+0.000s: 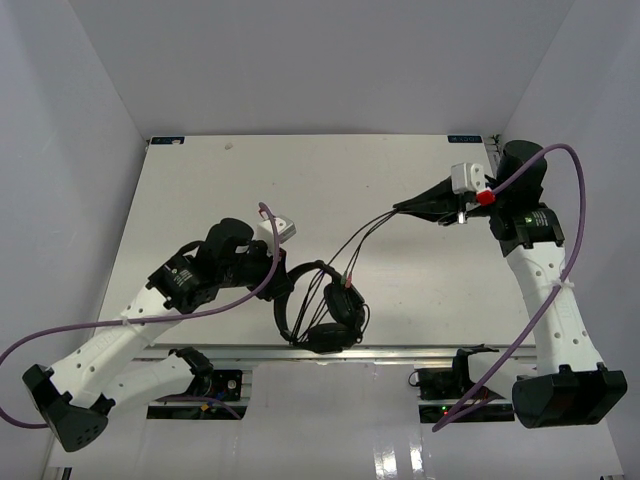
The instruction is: Wrap the headphones
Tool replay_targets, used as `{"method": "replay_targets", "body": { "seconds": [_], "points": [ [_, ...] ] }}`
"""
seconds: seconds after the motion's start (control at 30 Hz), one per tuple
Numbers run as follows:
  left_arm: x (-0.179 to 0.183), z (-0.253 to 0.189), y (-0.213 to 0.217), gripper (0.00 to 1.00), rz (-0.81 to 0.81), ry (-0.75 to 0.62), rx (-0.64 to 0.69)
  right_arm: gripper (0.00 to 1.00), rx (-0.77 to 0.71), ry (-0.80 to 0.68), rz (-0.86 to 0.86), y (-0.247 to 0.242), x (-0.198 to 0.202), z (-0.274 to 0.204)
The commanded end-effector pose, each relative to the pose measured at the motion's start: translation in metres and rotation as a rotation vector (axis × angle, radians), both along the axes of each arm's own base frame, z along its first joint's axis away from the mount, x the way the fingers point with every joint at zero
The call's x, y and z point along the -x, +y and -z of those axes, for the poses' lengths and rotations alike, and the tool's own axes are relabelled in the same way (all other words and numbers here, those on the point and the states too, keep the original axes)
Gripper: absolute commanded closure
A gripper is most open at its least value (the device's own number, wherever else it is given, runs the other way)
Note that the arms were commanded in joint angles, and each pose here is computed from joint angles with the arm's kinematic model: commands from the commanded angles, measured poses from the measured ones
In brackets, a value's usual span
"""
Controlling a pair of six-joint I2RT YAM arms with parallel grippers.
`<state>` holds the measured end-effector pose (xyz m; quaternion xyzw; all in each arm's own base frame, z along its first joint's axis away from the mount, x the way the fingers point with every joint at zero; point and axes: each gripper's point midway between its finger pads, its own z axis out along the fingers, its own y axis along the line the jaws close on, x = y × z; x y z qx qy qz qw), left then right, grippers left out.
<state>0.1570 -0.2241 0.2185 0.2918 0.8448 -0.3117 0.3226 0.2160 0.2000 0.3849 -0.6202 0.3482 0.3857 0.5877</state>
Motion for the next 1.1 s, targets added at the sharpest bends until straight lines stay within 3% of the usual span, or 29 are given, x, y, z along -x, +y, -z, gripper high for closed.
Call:
{"method": "replay_targets", "body": {
  "seconds": [0.0,0.47,0.73,0.83,1.07],
  "points": [
    [0.014,-0.03,-0.007,1.0,0.094,-0.044,0.094,0.92,-0.041,-0.069,-0.09,-0.007,0.011,-0.006],
    [0.02,-0.06,-0.017,1.0,0.148,-0.064,0.172,0.92,-0.08,-0.086,-0.128,-0.007,0.022,0.049],
    [0.012,-0.074,-0.025,1.0,0.135,-0.074,0.198,0.92,-0.055,-0.251,-0.052,-0.006,0.02,0.078],
    [0.004,-0.08,-0.032,1.0,0.105,-0.062,0.218,0.92,0.037,-0.443,0.001,0.002,0.01,0.104],
    [-0.027,-0.083,-0.043,1.0,-0.038,-0.021,0.249,0.92,0.177,-0.565,0.007,-0.002,0.014,0.161]
  ]
}}
